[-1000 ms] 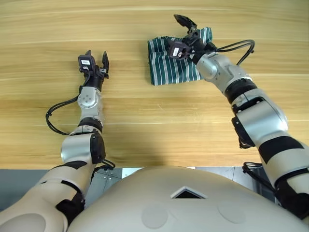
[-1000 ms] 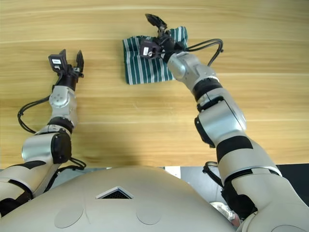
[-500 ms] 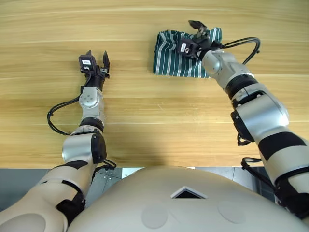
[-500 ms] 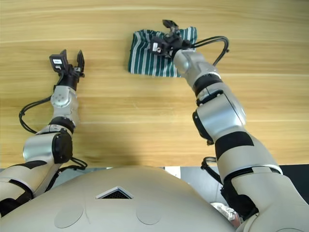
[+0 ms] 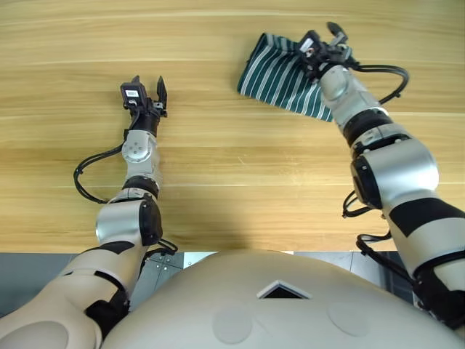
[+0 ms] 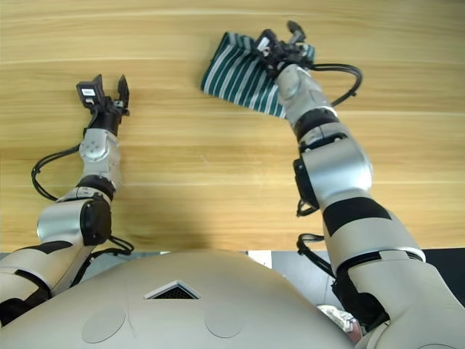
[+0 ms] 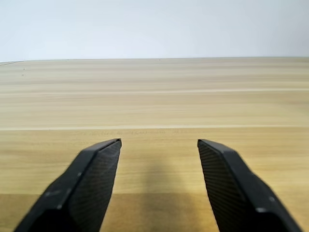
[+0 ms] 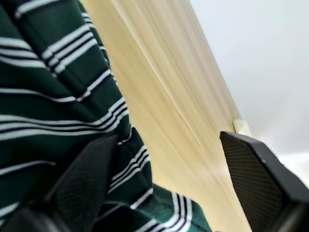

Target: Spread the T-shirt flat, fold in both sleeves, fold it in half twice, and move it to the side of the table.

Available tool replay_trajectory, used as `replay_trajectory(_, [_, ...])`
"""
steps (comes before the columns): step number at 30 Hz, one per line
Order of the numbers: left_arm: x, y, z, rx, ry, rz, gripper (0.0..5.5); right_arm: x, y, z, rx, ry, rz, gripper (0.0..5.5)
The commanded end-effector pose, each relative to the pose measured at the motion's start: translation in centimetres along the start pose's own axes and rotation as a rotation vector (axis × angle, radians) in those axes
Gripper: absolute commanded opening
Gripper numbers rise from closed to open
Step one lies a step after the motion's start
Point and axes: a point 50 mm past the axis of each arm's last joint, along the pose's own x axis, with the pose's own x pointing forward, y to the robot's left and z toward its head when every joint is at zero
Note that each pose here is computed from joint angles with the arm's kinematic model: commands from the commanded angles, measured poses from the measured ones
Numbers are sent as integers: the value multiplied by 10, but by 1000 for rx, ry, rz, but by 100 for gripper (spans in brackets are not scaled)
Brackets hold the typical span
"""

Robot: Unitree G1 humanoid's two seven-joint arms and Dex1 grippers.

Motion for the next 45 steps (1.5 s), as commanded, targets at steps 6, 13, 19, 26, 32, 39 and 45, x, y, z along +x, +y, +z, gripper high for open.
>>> replay_trajectory(6, [-25,-3,-37,-43,184,17,294,-11,-11,-52,358,197,-113,377])
replay_trajectory(13, [-37,7,-44,-50,197,59,294,-4,-8,30,457,-278,-123,377])
replay_trajectory(19, [-46,10,-50,-61,205,86,294,-15,9,69,254,-553,-60,377])
replay_trajectory(26, [-46,12,-49,-63,196,96,294,-11,37,2,303,-155,146,377])
replay_trajectory(32, [-47,17,-49,-59,194,114,294,-12,32,-29,641,54,194,377])
replay_trajectory(39, [-51,24,-49,-41,188,137,294,-33,45,-93,1110,428,26,377])
replay_trajectory(45, [-53,20,-50,-36,185,126,294,-69,23,-166,1175,704,-348,377])
